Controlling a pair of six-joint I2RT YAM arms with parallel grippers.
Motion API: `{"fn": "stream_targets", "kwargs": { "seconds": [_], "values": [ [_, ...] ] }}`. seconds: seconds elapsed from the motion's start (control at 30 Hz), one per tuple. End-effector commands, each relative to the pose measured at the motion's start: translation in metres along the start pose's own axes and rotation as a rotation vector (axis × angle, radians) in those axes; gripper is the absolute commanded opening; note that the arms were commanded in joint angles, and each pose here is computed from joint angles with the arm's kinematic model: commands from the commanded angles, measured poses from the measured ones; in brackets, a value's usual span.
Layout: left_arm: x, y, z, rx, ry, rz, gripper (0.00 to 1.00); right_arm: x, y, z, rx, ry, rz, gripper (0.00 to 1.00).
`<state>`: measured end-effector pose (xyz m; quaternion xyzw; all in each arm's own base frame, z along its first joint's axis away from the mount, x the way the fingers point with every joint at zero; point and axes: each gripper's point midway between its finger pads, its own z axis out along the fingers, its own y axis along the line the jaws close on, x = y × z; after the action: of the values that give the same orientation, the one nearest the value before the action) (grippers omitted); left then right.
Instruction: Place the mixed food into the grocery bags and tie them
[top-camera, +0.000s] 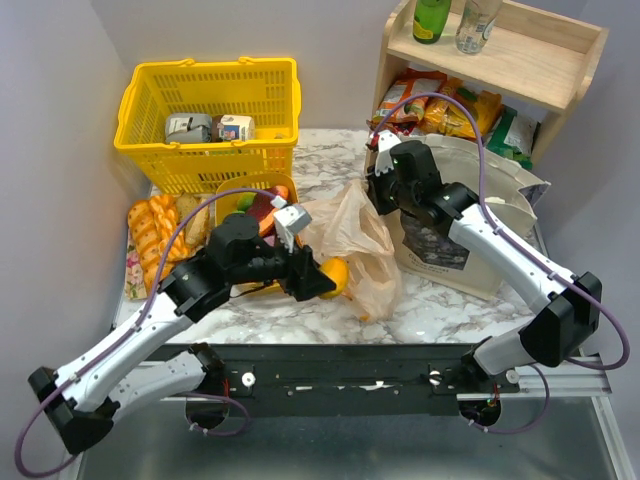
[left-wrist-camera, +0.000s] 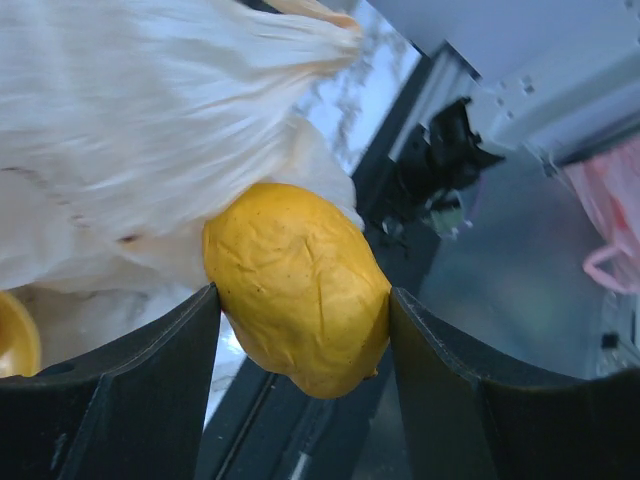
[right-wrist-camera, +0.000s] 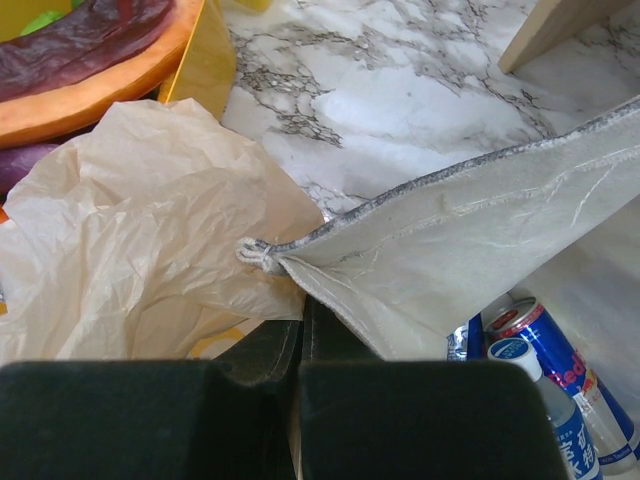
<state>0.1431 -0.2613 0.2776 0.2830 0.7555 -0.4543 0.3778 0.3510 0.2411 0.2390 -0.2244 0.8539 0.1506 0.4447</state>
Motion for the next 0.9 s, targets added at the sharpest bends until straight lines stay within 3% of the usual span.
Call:
{"fn": "stream_targets", "kwargs": {
  "seconds": [0.0,0.13,0.17,0.4,0.67,0.8,0.87],
  "values": [
    [0.011,-0.054,0.008,0.205,0.128,0.035,0.01,-0.011,-0.012,0.001,0.056,-0.018,0.012,0.07],
    [0.011,-0.059,0.029,0.193,0.132,0.037,0.0,-0.011,-0.008,0.0,0.035,-0.019,0.018,0.07],
    [0.0,-0.045,0.038,0.115,0.066,0.028,0.0,-0.009,-0.008,0.0,0.034,-0.015,0.017,0.07],
    [-0.028,0.041,0.068,-0.331,-0.079,0.032,0.0,-0.005,-0.005,-0.009,0.015,-0.021,0.021,0.07],
    [-0.07,0.089,0.063,-0.601,-0.249,0.053,0.0,0.001,-0.002,-0.012,-0.001,-0.013,0.026,0.07],
    [-0.062,0.118,0.066,-0.685,-0.214,0.011,0.01,0.006,-0.003,-0.011,0.0,-0.003,0.024,0.07],
    [-0.054,0.13,0.065,-0.731,-0.182,0.0,0.06,0.009,-0.003,-0.01,0.002,0.003,0.024,0.07]
  ]
}}
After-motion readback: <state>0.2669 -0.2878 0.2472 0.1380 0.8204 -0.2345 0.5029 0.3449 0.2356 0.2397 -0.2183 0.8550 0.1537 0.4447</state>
